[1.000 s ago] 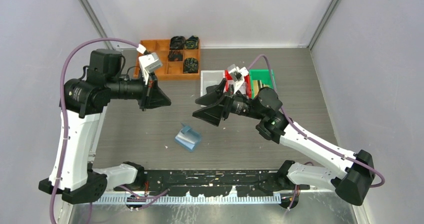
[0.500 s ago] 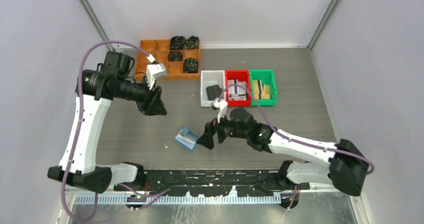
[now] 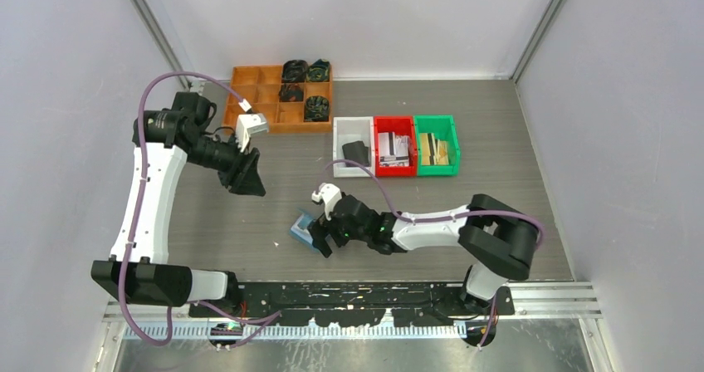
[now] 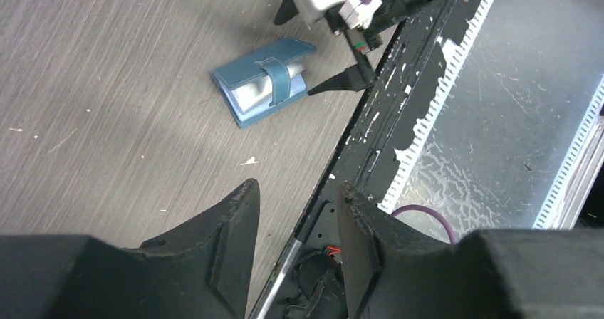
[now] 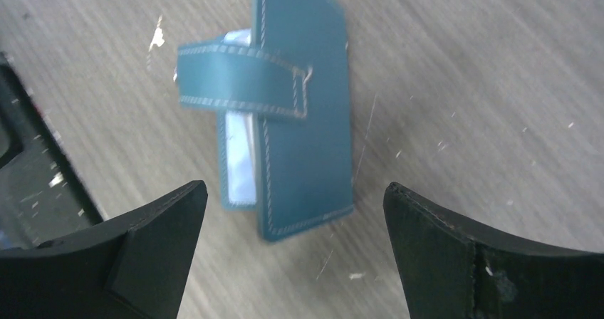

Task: Take the credit cards out of the card holder
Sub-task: Pick up the card holder from the center of the board.

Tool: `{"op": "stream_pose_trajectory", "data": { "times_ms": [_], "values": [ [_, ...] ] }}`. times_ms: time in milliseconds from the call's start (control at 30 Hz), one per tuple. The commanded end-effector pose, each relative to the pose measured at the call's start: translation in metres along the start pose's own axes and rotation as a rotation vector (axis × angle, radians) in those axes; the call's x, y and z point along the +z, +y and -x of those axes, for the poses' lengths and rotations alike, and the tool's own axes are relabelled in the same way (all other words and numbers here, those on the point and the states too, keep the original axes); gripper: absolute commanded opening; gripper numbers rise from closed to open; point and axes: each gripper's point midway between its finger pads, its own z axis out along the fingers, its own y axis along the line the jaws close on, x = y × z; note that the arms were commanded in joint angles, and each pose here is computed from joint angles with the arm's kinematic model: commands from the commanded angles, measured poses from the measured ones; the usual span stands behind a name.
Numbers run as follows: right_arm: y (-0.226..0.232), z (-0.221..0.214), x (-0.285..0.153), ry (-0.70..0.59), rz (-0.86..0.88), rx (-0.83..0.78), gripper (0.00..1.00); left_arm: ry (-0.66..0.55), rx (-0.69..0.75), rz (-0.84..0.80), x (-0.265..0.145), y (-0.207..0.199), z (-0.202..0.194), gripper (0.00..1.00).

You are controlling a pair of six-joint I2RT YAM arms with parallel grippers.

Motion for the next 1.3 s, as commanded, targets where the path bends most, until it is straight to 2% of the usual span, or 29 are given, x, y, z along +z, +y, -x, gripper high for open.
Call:
{"op": "stream_pose_trajectory", "data": {
  "times_ms": [0,267,567,933,1133,1267],
  "values": [
    [-0.011,0.047,0.017,-0.154,-0.107,-0.081,0.99,-0.038,0.027,-0.051,-0.005,-0.016,0.0,0.45],
    [0.001,0.03,0.032,-0.115,-0.067,-0.146,0.99,-0.055,0.033,-0.068,-0.013,-0.025,0.005,0.44],
    [0.036,0.046,0.023,-0.157,0.047,-0.103,1.0,-0.054,0.039,-0.079,-0.014,-0.029,0.003,0.44],
    [0.015,0.027,0.038,-0.107,-0.057,-0.144,0.99,-0.052,0.065,-0.071,-0.015,-0.036,-0.003,0.43],
    [0.005,0.024,0.04,-0.098,-0.099,-0.191,0.93,-0.054,0.07,-0.078,-0.013,-0.038,-0.008,0.42],
    [0.018,0.033,0.035,-0.136,-0.024,-0.163,0.78,-0.051,0.098,-0.086,-0.008,-0.039,-0.016,0.42]
  ]
}}
